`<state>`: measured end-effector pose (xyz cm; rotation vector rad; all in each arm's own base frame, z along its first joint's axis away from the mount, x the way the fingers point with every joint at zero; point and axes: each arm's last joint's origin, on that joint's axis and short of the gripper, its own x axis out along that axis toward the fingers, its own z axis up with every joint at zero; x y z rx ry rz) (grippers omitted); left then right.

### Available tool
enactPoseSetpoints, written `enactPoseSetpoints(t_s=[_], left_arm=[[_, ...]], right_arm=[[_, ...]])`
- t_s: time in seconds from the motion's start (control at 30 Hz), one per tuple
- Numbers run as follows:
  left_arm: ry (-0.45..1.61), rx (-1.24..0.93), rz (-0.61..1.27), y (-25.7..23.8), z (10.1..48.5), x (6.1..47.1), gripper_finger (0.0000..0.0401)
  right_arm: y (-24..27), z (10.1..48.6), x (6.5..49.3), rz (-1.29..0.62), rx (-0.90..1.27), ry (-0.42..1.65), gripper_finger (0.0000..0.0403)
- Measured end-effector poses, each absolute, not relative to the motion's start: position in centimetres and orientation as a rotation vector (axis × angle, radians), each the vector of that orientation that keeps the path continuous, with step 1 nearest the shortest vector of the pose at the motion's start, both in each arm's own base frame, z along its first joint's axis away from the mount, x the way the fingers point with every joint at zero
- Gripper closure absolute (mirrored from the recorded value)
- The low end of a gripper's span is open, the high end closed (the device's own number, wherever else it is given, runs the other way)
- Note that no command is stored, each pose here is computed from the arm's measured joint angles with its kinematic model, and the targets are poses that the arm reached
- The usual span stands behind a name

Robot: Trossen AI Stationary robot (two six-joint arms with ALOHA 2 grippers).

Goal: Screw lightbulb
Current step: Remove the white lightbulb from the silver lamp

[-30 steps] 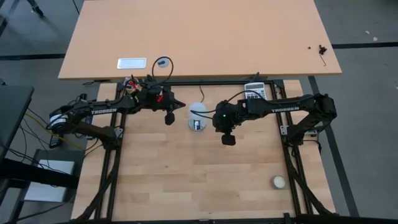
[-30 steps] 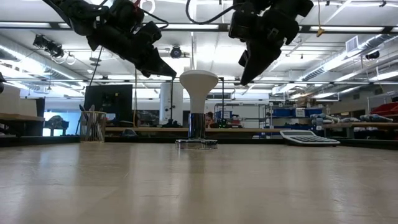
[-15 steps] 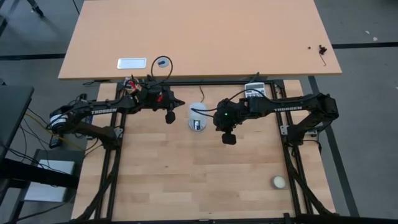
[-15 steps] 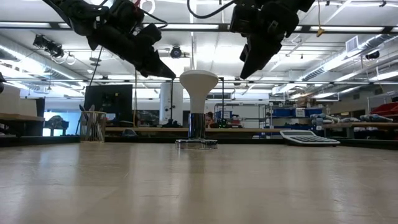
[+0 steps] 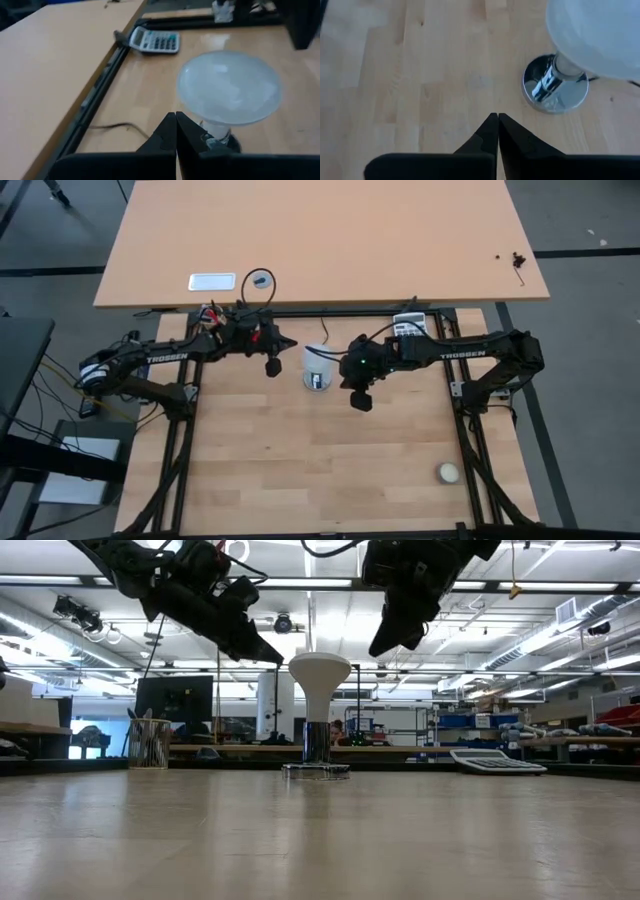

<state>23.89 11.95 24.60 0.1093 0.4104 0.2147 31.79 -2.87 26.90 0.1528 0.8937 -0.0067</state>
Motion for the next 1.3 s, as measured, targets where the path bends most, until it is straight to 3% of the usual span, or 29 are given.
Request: enactPoseSetpoints(t_s=[0.63, 1.3], left_arm=[[0.317, 0.115, 0.171, 14.4, 22.2, 26.2, 0.0401], [0.246, 0.107, 0.118, 14.3, 21.9, 27.3, 0.0401]], right_arm=[[-3.3, 28.6, 33.6, -0.045, 0.188, 0.637, 0.0396], [-5.4, 27.6, 33.7, -0.092, 0.195, 0.677, 0.0397]])
